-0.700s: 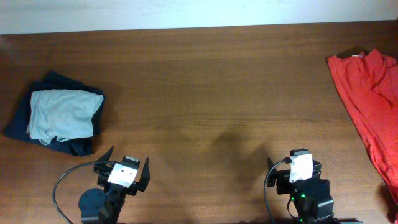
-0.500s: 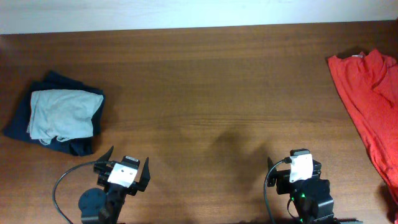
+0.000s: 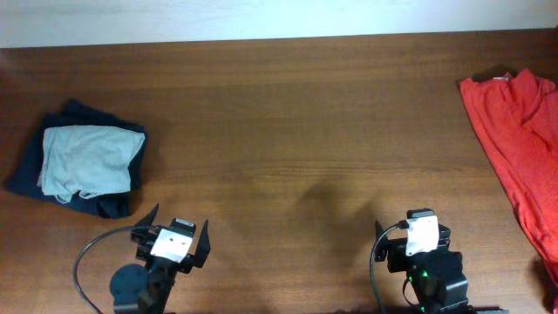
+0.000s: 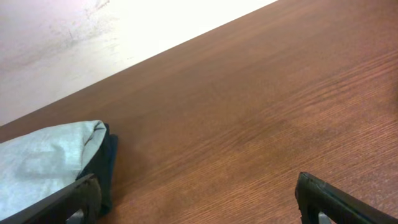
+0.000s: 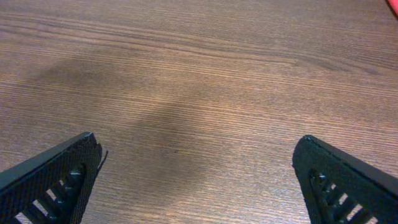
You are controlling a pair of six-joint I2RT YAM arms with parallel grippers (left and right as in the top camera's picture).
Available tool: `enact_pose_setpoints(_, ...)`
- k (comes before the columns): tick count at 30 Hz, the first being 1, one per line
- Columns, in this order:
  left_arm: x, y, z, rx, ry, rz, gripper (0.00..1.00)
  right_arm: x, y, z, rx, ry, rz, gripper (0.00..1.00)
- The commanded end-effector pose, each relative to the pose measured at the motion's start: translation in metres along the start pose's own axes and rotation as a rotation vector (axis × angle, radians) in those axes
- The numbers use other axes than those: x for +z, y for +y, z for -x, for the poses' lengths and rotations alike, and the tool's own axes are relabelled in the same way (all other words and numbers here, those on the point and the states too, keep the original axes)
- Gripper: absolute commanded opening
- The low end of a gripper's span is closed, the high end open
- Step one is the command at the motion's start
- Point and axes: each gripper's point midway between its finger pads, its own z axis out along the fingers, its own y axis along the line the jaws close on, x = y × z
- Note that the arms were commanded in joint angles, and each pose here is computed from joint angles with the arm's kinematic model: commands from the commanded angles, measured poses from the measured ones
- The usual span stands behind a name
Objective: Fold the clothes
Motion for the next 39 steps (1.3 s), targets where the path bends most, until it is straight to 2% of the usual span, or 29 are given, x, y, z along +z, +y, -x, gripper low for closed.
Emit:
enact_pose_setpoints(1,0.001,-0.002,-0.001,-0.007,-0.005,-0.003,0.99,0.001,-0.003,-0.001,0.009,-0.001,-0.019,0.99)
enact_pose_setpoints(6,0.001,-0.006,0.000,-0.008,-0.013,-0.027,1.00,0.001,0.008,-0.001,0.011,-0.001,0.045,0.99)
enact_pose_setpoints(11,-0.004,-0.039,0.016,-0.004,-0.101,-0.223,1.00,-0.005,0.042,0.007,0.011,-0.028,0.249,0.98)
enact_pose_setpoints(13,-0.006,-0.043,0.024,0.006,-0.142,-0.253,1.00,-0.008,0.054,0.013,0.009,-0.051,0.318,0.98)
enact_pose_setpoints(18,-0.006,-0.026,0.039,-0.179,-0.165,-0.186,1.00,-0.014,0.063,0.032,0.011,-0.127,0.378,0.99)
enact_pose_setpoints(24,-0.020,-0.007,0.079,-0.254,-0.183,-0.148,1.00,-0.034,0.057,0.069,0.028,-0.218,0.349,0.98)
enact_pose_setpoints(28,-0.022,0.015,0.113,-0.276,-0.120,-0.111,1.00,-0.047,0.043,0.092,0.046,-0.218,0.274,0.99)
enact_pose_setpoints(31,-0.014,0.026,0.135,-0.308,-0.015,-0.136,1.00,-0.054,0.029,0.109,0.071,-0.168,0.193,0.99)
enact_pose_setpoints(35,0.002,0.040,0.164,-0.379,0.219,-0.195,1.00,-0.059,0.014,0.136,0.064,-0.012,0.088,0.99)
enact_pose_setpoints(39,0.012,0.050,0.183,-0.415,0.345,-0.222,0.99,-0.055,0.026,0.163,0.058,0.097,0.138,0.99)
